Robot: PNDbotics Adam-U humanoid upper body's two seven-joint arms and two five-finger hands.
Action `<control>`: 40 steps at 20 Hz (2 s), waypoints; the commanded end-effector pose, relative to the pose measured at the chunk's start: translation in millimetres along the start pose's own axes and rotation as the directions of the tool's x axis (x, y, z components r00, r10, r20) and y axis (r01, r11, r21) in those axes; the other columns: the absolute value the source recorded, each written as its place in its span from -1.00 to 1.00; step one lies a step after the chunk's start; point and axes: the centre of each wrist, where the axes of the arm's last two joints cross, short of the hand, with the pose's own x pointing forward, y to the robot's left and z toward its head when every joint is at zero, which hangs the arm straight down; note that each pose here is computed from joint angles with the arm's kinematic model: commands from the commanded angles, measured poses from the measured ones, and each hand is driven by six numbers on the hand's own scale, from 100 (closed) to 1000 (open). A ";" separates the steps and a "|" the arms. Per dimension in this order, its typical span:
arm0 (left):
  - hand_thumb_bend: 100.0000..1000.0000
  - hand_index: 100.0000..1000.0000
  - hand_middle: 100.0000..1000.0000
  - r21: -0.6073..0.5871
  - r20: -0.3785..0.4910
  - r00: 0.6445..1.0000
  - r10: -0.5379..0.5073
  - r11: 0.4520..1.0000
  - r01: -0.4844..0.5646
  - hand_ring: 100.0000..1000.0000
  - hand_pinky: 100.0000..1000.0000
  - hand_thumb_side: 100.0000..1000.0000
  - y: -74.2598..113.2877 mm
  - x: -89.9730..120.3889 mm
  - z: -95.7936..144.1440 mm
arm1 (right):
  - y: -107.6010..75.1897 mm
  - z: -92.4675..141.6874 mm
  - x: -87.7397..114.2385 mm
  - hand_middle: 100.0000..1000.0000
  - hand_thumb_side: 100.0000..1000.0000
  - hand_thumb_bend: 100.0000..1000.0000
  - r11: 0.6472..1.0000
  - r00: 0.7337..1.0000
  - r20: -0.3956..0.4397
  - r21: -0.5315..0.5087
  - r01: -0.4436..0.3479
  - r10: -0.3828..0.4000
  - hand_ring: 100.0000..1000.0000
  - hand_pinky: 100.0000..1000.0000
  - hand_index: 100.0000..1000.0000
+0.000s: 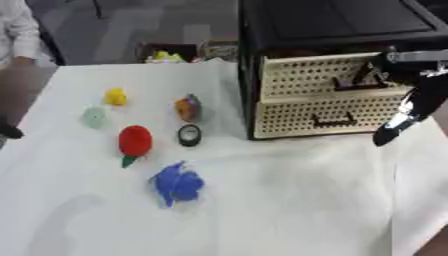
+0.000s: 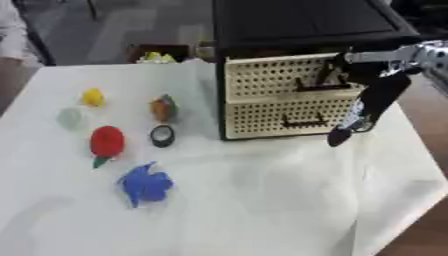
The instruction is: Pick up objects from table and place into drawer.
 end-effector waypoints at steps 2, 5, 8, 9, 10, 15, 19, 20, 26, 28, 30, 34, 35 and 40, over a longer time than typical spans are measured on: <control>-1.00 0.63 0.22 -0.022 0.023 1.000 -0.005 1.000 0.006 0.17 -0.04 0.75 -0.9 4.3 -7.6 | -7.3 8.7 5.7 -1.00 -0.18 0.98 0.999 0.999 0.001 0.000 -0.034 0.034 -1.00 -1.00 0.65; -1.00 0.63 0.22 -0.022 0.022 1.000 -0.004 1.000 0.004 0.17 -0.04 0.75 -0.9 4.4 -7.9 | -6.0 8.5 7.4 -1.00 -0.19 0.97 0.999 0.999 0.004 0.014 -0.038 0.038 -1.00 -1.00 0.65; -1.00 0.63 0.22 -0.021 0.022 1.000 -0.003 1.000 0.003 0.17 -0.04 0.75 -0.9 4.4 -8.1 | -4.9 8.1 8.3 -1.00 -0.20 0.97 0.999 0.999 0.005 0.023 -0.040 0.040 -1.00 -1.00 0.65; -1.00 0.63 0.22 -0.021 0.022 1.000 -0.002 1.000 0.002 0.17 -0.04 0.75 -1.0 4.3 -8.2 | -4.5 7.7 8.2 -1.00 -0.20 0.97 0.999 0.999 0.003 0.026 -0.040 0.040 -1.00 -1.00 0.65; -1.00 0.63 0.22 -0.020 0.021 1.000 -0.001 1.000 0.002 0.17 -0.04 0.75 -1.0 4.3 -8.2 | -3.9 7.3 7.9 -1.00 -0.21 0.96 0.999 0.999 0.002 0.029 -0.041 0.041 -1.00 -1.00 0.65; -1.00 0.63 0.22 -0.020 0.020 1.000 0.000 1.000 0.001 0.17 -0.04 0.75 -1.1 4.2 -8.0 | -0.9 5.1 5.0 -1.00 -0.24 0.96 0.998 0.999 -0.011 0.046 -0.038 0.039 -1.00 -1.00 0.64; -1.00 0.63 0.22 -0.020 0.019 1.000 -0.001 1.000 0.002 0.17 -0.04 0.75 -1.1 4.2 -8.0 | 1.6 4.1 3.2 -1.00 -0.26 0.95 0.998 0.999 -0.019 0.058 -0.035 0.036 -1.00 -1.00 0.63; -1.00 0.63 0.22 -0.020 0.019 1.000 -0.001 1.000 0.002 0.17 -0.04 0.75 -1.1 4.2 -8.1 | 2.0 4.1 2.9 -1.00 -0.26 0.95 0.998 0.999 -0.021 0.059 -0.034 0.035 -1.00 -1.00 0.63; -1.00 0.63 0.22 -0.019 0.020 1.000 -0.001 1.000 0.002 0.17 -0.04 0.75 -0.9 4.4 -8.9 | 5.1 7.4 2.5 -1.00 -0.27 0.96 0.998 0.999 -0.020 0.056 -0.029 0.030 -1.00 -1.00 0.63; -1.00 0.63 0.22 -0.019 0.020 1.000 -0.001 1.000 0.002 0.17 -0.04 0.76 -0.8 4.4 -9.0 | 6.5 9.4 3.4 -1.00 -0.27 0.96 0.998 0.999 -0.015 0.053 -0.029 0.030 -1.00 -1.00 0.62; -1.00 0.63 0.22 -0.018 0.020 1.000 -0.001 1.000 0.002 0.17 -0.04 0.75 -0.7 4.5 -9.0 | 8.2 11.5 5.2 -1.00 -0.27 0.96 0.998 1.000 -0.008 0.052 -0.029 0.029 -1.00 -1.00 0.62; -1.00 0.63 0.22 -0.018 0.020 1.000 -0.001 1.000 0.001 0.16 -0.04 0.75 -0.6 4.5 -9.3 | 10.9 15.6 9.2 -1.00 -0.26 0.97 0.999 1.000 0.003 0.047 -0.028 0.028 -1.00 -1.00 0.62; -1.00 0.63 0.22 -0.018 0.020 1.000 0.000 1.000 0.001 0.16 -0.04 0.75 -0.6 4.5 -9.2 | 11.5 16.6 9.6 -1.00 -0.26 0.97 0.999 1.000 0.003 0.044 -0.027 0.026 -1.00 -1.00 0.62; -1.00 0.63 0.22 -0.017 0.020 1.000 0.000 1.000 0.001 0.16 -0.05 0.75 -0.5 4.6 -9.3 | 14.1 20.8 10.8 -1.00 -0.26 0.97 0.999 1.000 0.004 0.029 -0.016 0.016 -1.00 -1.00 0.62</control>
